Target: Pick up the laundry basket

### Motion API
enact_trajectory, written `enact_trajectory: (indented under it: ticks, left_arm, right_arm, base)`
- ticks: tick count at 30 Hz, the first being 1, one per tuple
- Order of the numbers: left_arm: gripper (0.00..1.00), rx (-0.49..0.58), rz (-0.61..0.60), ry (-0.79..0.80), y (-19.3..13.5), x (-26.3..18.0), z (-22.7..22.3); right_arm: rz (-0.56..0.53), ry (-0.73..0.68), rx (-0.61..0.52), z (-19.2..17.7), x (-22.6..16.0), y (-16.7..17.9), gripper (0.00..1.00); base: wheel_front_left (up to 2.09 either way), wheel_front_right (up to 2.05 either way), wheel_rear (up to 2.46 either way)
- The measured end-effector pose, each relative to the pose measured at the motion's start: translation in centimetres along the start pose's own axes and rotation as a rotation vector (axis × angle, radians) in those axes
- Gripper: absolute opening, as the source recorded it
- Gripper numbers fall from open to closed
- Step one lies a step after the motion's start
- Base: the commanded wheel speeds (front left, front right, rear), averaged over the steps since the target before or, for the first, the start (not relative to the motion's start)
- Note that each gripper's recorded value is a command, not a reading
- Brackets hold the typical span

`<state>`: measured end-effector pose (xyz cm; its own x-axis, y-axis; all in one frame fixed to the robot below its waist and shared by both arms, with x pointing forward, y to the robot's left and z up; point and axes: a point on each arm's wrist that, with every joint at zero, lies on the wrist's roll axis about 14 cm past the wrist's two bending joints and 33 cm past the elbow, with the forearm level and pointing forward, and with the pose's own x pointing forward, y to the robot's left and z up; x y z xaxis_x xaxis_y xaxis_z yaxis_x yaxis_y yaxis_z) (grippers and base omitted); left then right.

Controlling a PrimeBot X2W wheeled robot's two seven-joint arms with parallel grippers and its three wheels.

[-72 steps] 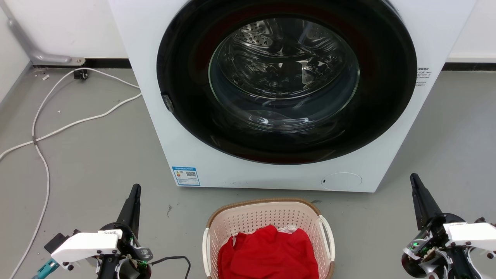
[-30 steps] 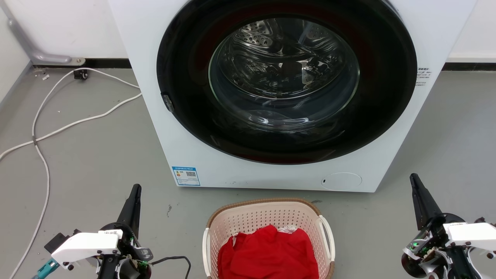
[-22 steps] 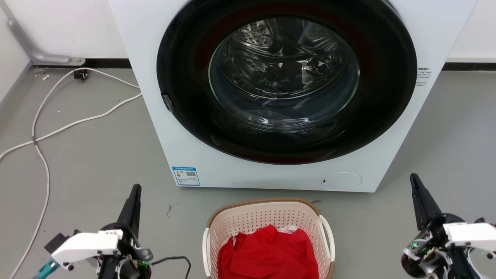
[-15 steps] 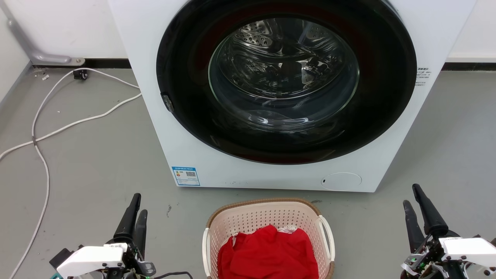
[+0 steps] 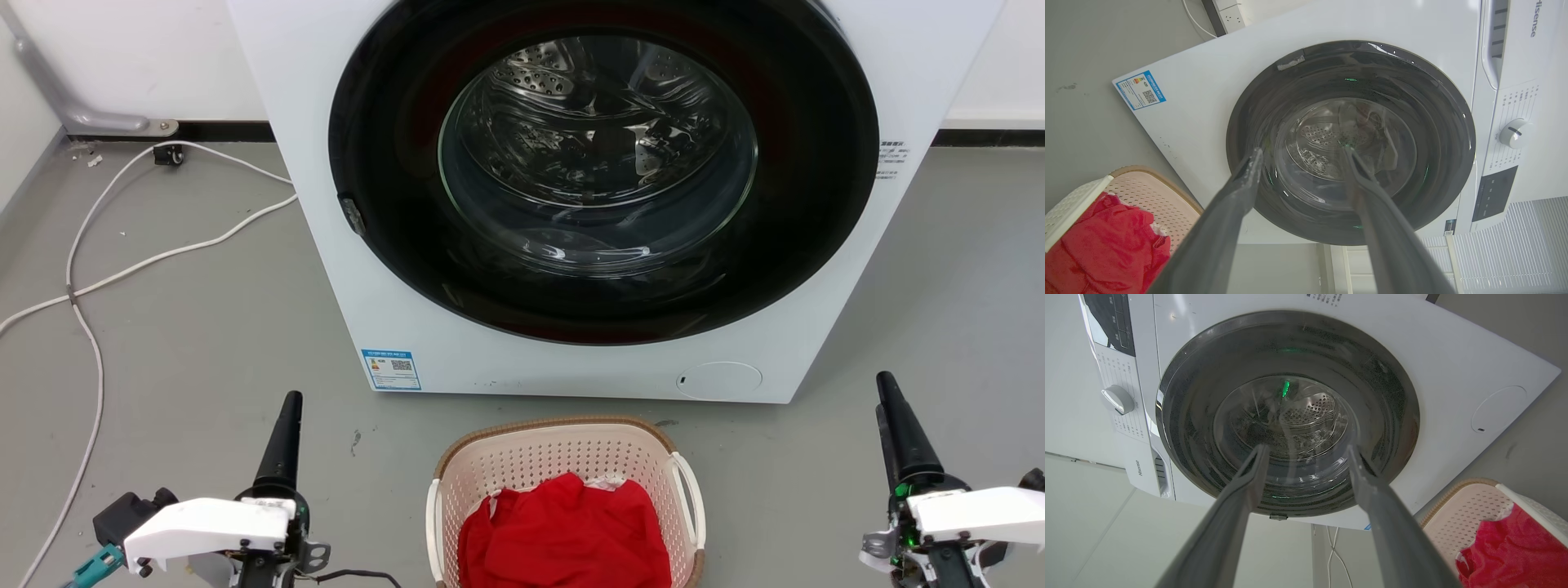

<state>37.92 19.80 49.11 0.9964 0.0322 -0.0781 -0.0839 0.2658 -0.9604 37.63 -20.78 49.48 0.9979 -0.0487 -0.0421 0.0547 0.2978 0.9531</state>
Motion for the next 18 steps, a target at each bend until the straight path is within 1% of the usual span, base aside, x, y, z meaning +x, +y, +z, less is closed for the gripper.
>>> enact_trajectory:
  ticks: [9,18]
  left_arm:
    - [1.00,0.184,0.002,-0.003,-0.4,-0.1,-0.4]
    - [1.00,0.330,-0.015,-0.017,-1.1,-0.2,-0.6]
  right_arm:
    - [0.034,0.009,-0.238,-0.6,-0.2,1.0,1.00]
    - [0.075,0.017,-0.453,-1.3,-0.5,2.0,1.00]
  base:
    - [0.00,0.00,0.00]
    - [0.00,0.00,0.00]
